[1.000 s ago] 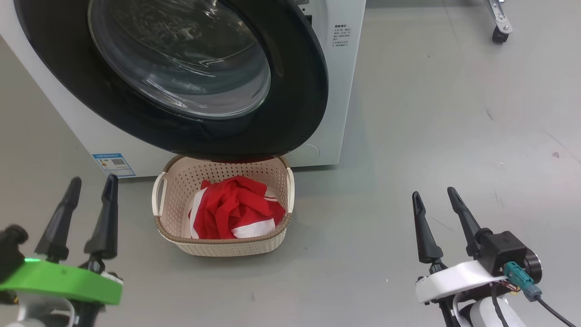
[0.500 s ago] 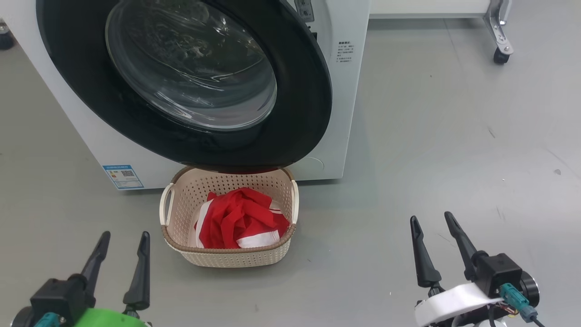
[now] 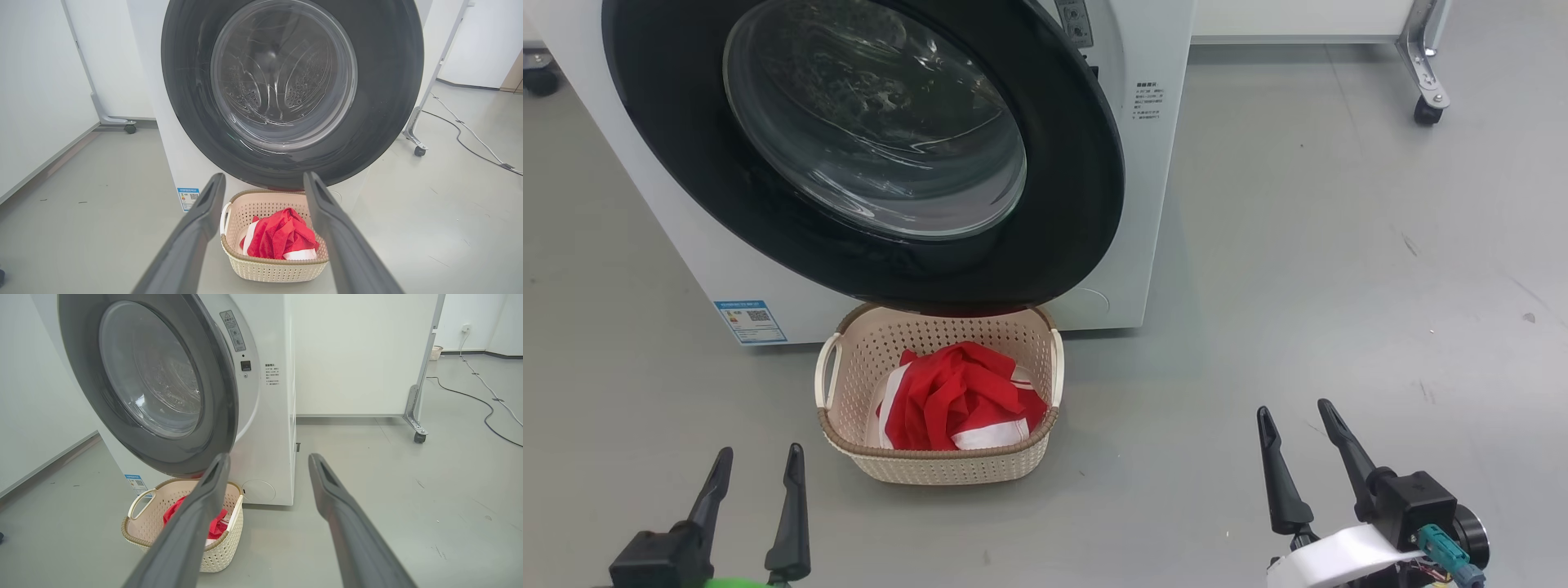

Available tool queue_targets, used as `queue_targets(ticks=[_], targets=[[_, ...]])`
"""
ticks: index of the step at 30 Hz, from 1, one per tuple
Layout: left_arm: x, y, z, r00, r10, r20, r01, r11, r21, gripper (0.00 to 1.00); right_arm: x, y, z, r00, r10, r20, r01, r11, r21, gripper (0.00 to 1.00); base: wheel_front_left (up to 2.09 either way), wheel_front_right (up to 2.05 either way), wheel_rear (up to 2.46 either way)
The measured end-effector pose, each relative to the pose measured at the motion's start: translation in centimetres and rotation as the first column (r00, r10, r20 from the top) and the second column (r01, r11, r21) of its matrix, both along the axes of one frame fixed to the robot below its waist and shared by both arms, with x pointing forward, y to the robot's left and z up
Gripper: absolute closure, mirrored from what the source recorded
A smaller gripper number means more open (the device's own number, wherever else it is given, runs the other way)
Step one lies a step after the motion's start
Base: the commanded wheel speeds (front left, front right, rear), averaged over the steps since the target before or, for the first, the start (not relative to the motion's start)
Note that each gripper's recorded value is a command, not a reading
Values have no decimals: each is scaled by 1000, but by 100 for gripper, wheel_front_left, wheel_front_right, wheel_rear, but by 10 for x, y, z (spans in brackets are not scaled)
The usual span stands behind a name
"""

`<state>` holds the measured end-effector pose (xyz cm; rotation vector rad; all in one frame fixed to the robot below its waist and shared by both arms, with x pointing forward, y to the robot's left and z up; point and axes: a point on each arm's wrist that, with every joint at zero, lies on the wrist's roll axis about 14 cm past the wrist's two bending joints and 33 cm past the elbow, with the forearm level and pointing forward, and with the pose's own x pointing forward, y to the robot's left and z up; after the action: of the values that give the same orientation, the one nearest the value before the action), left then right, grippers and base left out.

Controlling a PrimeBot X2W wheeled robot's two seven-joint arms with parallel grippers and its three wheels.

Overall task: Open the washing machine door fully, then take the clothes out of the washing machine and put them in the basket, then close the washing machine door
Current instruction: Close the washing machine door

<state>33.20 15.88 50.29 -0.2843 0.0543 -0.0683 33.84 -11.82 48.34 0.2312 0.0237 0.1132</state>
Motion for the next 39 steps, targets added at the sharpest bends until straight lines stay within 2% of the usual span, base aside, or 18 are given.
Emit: queue_targets(ticks=[20,21,22,23,32,39], targets=[[-2,-11,-3,1000,-6,5,6,1000,1,0,-3,-3,-2,1000,-12,-7,12,1000,1,0,0,0,0],[-2,-11,-3,1000,-6,5,6,1000,1,0,-3,-3,-2,1000,-12,-7,12,1000,1,6,0,0,0],[-2,-11,-4,1000,-6,3,6,1000,1,0,-3,-3,-2,1000,-13,-7,13,1000,1,58,0,0,0],[-2,-12,-4,1000,-7,3,7,1000,1,0,-3,-4,-2,1000,-14,-6,14,1000,2,100,0,0,0],[-4,-17,-5,1000,-17,4,17,1000,-8,0,-2,-4,-2,1000,-12,-6,12,1000,-1,100,0,0,0],[-8,-17,-6,1000,-16,-1,16,1000,-15,0,9,4,6,999,44,25,-44,999,-21,100,0,0,0]])
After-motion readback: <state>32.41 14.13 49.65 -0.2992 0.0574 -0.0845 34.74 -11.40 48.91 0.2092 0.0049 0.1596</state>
